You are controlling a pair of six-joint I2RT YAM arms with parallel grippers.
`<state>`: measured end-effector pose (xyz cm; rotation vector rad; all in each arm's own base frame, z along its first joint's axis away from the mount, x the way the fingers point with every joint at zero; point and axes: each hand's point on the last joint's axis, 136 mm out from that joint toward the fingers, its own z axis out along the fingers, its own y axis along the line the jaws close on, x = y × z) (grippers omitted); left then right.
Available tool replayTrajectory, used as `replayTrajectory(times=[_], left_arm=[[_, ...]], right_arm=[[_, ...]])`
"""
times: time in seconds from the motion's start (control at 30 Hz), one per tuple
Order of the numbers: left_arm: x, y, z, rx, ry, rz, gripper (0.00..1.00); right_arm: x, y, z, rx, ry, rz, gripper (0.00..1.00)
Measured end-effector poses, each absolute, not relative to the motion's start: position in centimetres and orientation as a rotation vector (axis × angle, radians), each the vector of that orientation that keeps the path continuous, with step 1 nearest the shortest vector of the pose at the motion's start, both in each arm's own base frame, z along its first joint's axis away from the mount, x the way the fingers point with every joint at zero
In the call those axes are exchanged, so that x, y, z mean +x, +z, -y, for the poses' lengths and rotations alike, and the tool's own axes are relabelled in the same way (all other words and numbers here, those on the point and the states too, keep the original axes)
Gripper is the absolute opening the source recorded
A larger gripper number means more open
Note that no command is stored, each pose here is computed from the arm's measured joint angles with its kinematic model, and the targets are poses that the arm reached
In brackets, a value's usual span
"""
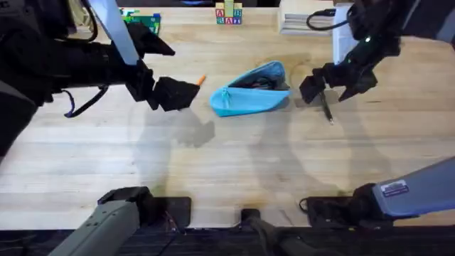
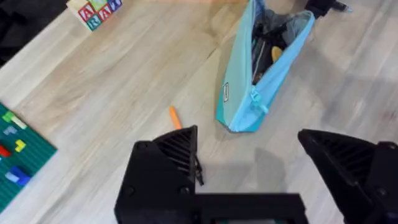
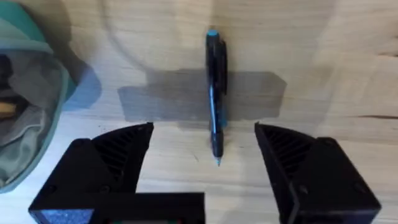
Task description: Unzip the bag, pick up the pens from the table one at a time and place them inside, then zip the bag closed.
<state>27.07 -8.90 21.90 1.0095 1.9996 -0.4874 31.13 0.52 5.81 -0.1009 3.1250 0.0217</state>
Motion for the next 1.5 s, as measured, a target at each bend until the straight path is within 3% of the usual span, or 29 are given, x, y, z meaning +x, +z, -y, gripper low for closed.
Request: replayTrajectory(times=[1.5], left_arm=[[26.5, 21.2, 8.7, 0.998, -0.495, -2.052, 0.995]], right_arm=[[30.4, 3.5, -0.5, -0.006, 0.006, -3.146, 0.996]])
